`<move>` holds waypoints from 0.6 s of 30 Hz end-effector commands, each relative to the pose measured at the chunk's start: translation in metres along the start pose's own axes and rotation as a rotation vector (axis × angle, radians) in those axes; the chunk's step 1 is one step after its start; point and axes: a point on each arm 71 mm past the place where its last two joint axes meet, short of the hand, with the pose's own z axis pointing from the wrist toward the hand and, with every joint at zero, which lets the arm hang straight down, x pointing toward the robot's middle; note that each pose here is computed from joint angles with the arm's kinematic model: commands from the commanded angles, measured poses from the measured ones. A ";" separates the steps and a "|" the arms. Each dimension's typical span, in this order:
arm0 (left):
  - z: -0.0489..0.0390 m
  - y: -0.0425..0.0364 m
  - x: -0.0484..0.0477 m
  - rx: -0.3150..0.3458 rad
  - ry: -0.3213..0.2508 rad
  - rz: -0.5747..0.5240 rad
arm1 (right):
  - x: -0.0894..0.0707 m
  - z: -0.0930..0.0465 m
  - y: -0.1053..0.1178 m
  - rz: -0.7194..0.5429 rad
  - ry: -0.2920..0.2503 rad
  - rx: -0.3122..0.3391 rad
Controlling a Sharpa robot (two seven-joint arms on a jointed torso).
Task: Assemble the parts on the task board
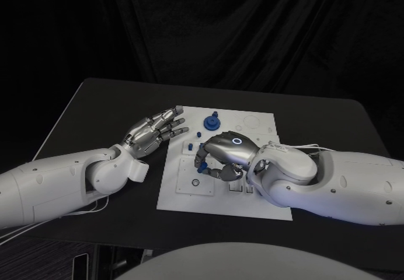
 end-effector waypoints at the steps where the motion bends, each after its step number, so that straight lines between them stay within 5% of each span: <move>1: 0.0014 0.0006 0.0024 0.006 0.015 -0.016 | 0.009 0.005 0.003 -0.050 0.070 -0.022; 18: 0.0022 0.0019 0.0010 0.004 0.016 -0.017 | 0.027 0.019 0.011 -0.049 0.117 -0.051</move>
